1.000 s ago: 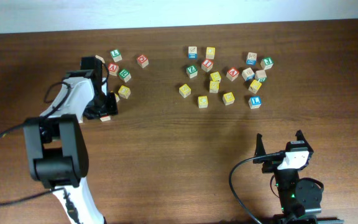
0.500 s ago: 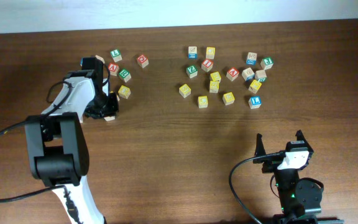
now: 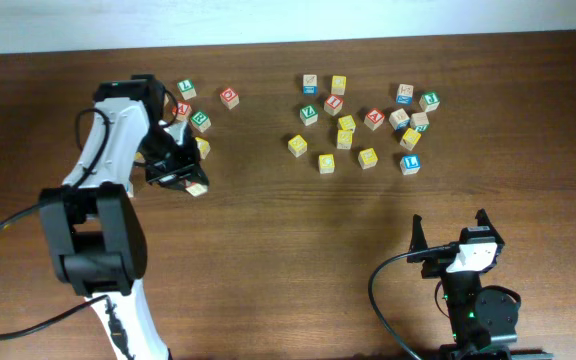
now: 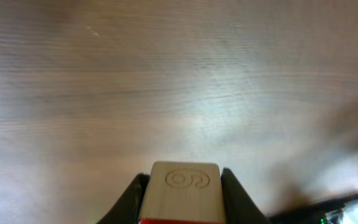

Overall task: Spell out ICRA
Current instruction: 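Close the left gripper on the red I block and lift, then carry the red I block to table center and lower it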

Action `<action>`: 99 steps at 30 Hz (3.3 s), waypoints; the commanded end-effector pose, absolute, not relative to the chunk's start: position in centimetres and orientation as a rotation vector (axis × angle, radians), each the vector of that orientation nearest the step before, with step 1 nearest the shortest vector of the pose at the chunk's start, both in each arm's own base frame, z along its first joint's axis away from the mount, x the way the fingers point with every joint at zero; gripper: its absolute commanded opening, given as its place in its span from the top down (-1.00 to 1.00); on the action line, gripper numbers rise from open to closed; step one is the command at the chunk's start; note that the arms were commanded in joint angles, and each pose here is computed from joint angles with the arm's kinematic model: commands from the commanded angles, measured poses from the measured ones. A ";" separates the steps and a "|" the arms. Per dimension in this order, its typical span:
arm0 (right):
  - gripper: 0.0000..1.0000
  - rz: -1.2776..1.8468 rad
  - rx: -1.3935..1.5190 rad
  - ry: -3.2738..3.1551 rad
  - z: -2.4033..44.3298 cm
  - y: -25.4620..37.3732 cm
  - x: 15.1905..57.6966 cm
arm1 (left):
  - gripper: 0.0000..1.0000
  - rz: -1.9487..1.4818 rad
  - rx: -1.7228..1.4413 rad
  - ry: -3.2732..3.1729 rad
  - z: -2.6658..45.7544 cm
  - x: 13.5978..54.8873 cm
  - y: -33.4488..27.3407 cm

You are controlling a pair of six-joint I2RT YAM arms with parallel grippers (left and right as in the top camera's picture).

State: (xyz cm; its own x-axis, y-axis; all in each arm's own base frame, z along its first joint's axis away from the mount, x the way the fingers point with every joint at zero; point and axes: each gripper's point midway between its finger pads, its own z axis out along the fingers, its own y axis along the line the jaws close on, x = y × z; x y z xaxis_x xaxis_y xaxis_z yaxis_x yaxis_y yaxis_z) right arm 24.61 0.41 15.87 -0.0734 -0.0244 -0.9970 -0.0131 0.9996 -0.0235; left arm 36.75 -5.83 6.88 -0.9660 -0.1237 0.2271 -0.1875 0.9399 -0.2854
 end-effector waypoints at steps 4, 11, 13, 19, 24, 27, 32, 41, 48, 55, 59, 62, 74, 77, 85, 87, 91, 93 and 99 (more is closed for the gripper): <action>-0.97 -0.007 -0.025 1.651 15.5 0.4 24.6 | 0.55 0.406 -0.087 -2.778 6.7 32.6 -13.3; -0.97 -0.007 -0.025 1.651 15.5 0.4 24.6 | 0.50 0.144 -0.067 -2.778 2.5 29.4 -15.9; -0.97 -0.007 -0.025 1.651 15.5 0.4 24.6 | 0.50 0.145 -0.079 -2.805 -0.2 28.6 -17.0; -0.97 -0.007 -0.025 1.651 15.5 0.4 24.6 | 0.46 0.012 -0.126 -2.862 -1.4 28.8 -16.4; -0.97 -0.007 -0.025 1.651 15.5 0.4 24.6 | 0.16 0.006 -0.122 -2.855 -1.3 28.7 -16.3; -0.97 -0.007 -0.026 1.651 15.5 0.4 24.6 | 0.17 0.029 -0.117 -2.847 -1.3 28.5 -16.5; -0.97 -0.007 -0.026 1.651 15.5 0.4 24.6 | 0.54 0.035 -0.117 -2.847 -1.1 28.6 -16.6; -0.96 -0.007 -0.026 1.651 15.5 0.4 24.6 | 0.46 0.060 -0.125 -2.897 -0.8 30.0 -17.2; -0.97 -0.007 -0.026 1.651 15.5 0.4 24.6 | 0.49 0.074 -0.117 -2.948 -0.4 31.5 -17.7; -0.97 -0.007 -0.025 1.651 15.5 0.4 24.6 | 0.37 0.008 -0.056 -2.965 -0.5 31.7 -17.0; -0.97 -0.006 -0.026 1.651 15.5 0.4 24.6 | 0.31 0.018 -0.055 -2.961 -0.5 31.6 -17.1; -0.97 -0.007 -0.025 1.651 15.5 0.4 24.6 | 0.46 0.074 -0.050 -2.944 -0.4 31.3 -17.8; -0.97 -0.007 -0.025 1.651 15.5 0.4 24.6 | 0.45 0.154 -0.043 -2.922 -0.3 31.0 -18.7; -0.97 -0.007 -0.025 1.651 15.5 0.4 24.6 | 0.46 0.171 -0.047 -2.943 -0.3 31.6 -19.0; -0.97 -0.007 -0.025 1.651 15.5 0.4 24.6 | 0.36 0.122 -0.029 -2.963 -0.5 31.9 -18.5; -0.97 -0.007 -0.025 1.651 15.5 0.4 24.6 | 0.25 0.122 -0.029 -2.962 -0.4 31.9 -18.5; -0.97 -0.007 -0.026 1.651 15.5 0.4 24.6 | 0.30 0.117 -0.029 -2.956 -0.4 31.7 -18.4; -0.97 -0.007 -0.025 1.651 15.5 0.4 24.6 | 0.39 0.117 -0.029 -2.956 -0.4 31.7 -18.4; -0.97 -0.007 -0.026 1.651 15.5 0.4 24.6 | 0.44 0.108 -0.029 -2.959 -0.4 31.8 -18.3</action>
